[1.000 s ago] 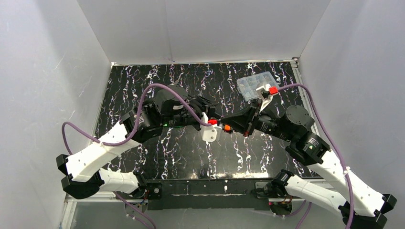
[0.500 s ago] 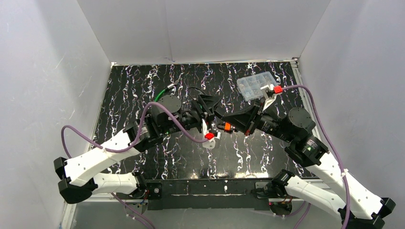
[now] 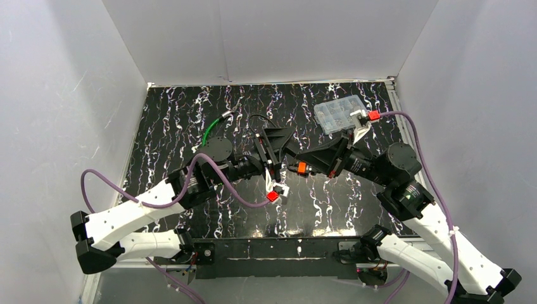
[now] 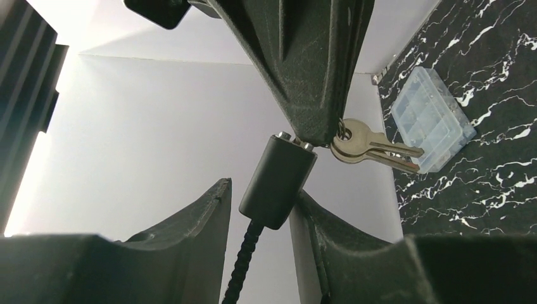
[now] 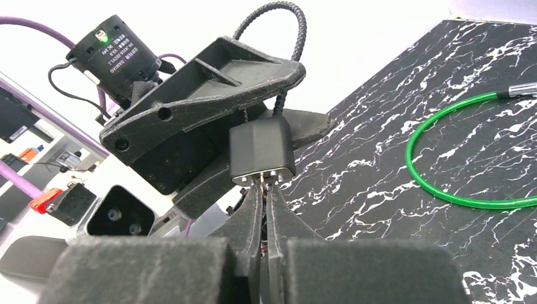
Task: Unlock with the key
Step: Unlock the lock.
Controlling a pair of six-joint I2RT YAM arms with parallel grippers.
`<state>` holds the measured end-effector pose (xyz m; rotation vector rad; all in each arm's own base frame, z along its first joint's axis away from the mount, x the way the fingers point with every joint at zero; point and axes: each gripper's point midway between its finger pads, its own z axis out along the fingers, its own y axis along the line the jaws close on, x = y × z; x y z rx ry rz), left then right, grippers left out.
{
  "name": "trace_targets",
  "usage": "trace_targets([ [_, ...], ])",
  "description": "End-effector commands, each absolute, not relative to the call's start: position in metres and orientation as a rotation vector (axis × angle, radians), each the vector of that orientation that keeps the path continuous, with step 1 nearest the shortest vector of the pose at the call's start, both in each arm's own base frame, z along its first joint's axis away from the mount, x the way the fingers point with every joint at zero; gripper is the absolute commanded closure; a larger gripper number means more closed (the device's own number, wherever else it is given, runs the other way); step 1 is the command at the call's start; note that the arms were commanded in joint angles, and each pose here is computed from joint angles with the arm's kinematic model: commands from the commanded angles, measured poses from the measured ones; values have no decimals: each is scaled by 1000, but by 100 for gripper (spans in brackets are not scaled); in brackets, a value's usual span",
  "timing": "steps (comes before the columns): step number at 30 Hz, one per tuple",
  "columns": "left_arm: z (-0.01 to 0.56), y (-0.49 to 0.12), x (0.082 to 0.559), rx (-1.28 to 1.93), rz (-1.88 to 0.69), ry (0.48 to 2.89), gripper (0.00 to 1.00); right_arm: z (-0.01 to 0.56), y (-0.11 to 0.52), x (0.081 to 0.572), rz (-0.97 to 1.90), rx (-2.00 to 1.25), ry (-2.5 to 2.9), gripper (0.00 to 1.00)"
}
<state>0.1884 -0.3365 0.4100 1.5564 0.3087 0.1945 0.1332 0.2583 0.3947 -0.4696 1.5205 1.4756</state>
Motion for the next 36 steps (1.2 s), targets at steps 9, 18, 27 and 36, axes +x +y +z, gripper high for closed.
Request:
trace_targets([
  [9, 406, -333, 168, 1665, -21, 476, 100, 411, 247, 130, 1448, -482, 1468, 44],
  [18, 382, -322, 163, 1814, -160, 748, 100, 422, 225, 120, 1235, -631, 1453, 32],
  [27, 376, -322, 150, 1858, -351, 1033, 100, 431, 216, 106, 1146, -771, 1343, 27],
  [36, 363, -320, 117, 2007, -583, 1258, 100, 432, 219, 108, 1087, -853, 1293, 20],
])
